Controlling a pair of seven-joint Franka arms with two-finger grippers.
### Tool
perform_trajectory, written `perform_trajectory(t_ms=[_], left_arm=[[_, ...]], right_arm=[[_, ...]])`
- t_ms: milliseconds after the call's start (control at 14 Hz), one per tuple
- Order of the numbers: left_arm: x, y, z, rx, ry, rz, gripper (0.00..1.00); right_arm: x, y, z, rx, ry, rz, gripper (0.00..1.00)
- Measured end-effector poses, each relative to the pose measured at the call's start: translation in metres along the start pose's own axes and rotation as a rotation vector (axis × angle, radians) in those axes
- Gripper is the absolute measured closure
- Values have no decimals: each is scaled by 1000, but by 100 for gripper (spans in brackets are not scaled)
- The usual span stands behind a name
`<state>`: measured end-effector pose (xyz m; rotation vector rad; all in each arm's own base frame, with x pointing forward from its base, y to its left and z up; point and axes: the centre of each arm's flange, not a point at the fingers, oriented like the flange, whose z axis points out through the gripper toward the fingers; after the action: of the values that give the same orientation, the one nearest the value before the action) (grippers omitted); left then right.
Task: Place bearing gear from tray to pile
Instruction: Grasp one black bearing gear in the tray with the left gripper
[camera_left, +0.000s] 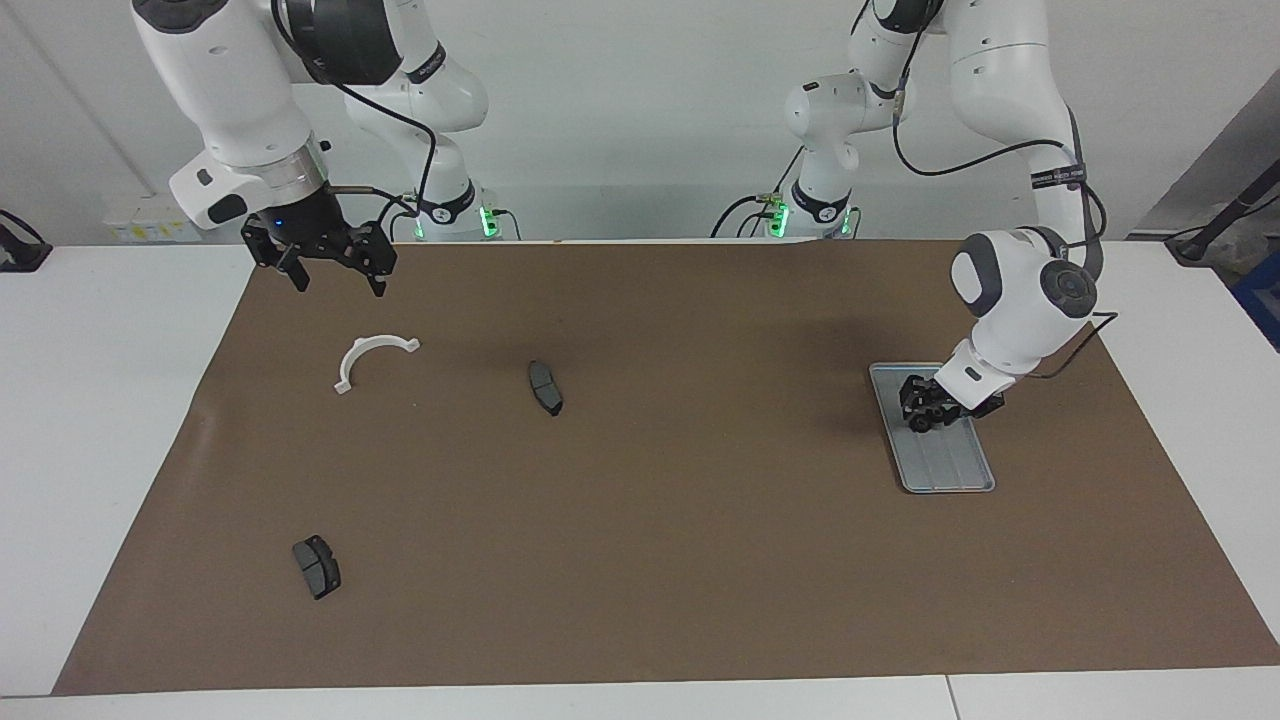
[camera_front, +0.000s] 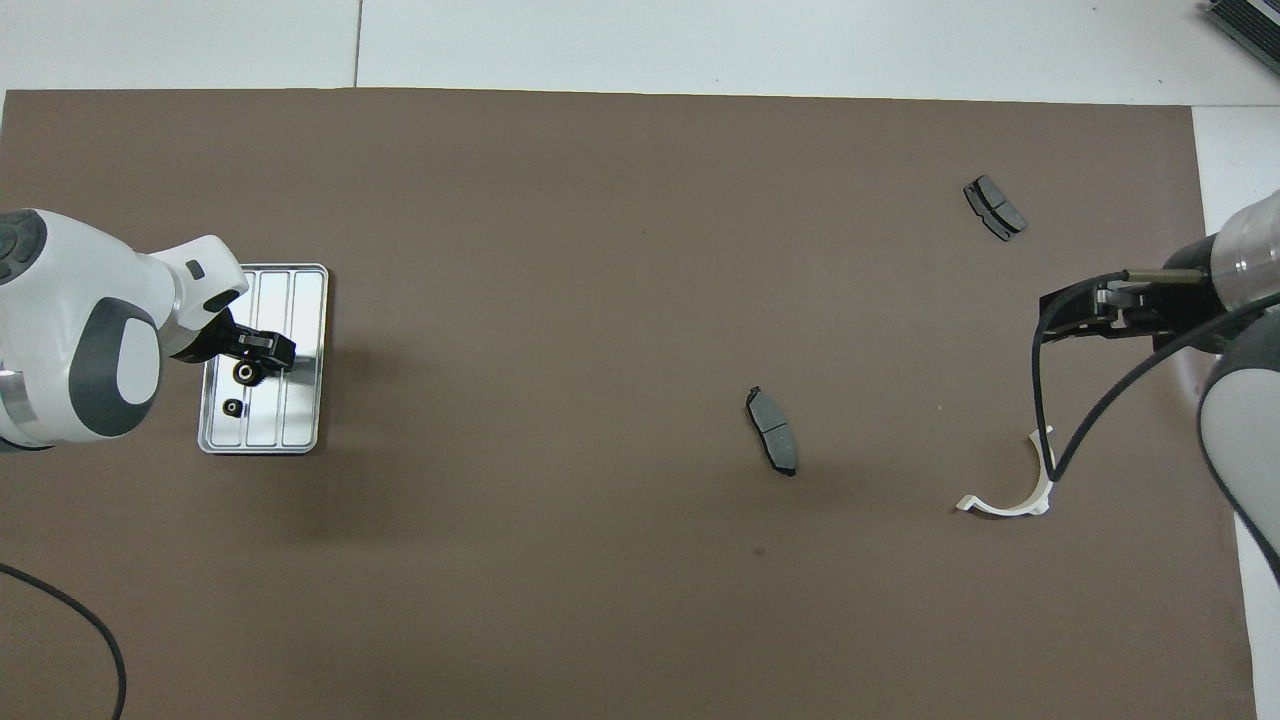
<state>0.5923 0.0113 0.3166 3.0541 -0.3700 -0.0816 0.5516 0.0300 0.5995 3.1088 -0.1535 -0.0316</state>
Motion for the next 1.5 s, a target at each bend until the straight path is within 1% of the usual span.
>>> perform_trajectory(t_ms=[71,143,214,429,786,857,929,1000,1071,1143,1214,1500], left_arm=[[0,0,1,1,3,8,38],[0,0,2,2,6,22,38],[0,0,2,2,7,43,41],[0,-1,5,3,9,76,45],[-1,-2,16,2,6,113,46],[-1,-2,15,6,7,117,48],[-1,-2,15,7,6,119,49],[-1,-3,14,12,9,120,59],[-1,-3,14,13,8,121,62],[-1,-3,14,14,9,121,62],[-1,-3,14,14,9,121,64],[-1,-3,14,14,9,121,64]], right_arm=[[0,0,0,0,0,0,0],[0,0,0,0,0,0,0],[0,0,0,0,0,0,0],[0,0,0,0,0,0,0],[0,0,0,0,0,0,0],[0,0,0,0,0,0,0],[0,0,0,0,0,0,0],[0,0,0,0,0,0,0],[0,0,0,0,0,0,0],[0,0,0,0,0,0,0],[0,0,0,0,0,0,0],[0,0,0,0,0,0,0]])
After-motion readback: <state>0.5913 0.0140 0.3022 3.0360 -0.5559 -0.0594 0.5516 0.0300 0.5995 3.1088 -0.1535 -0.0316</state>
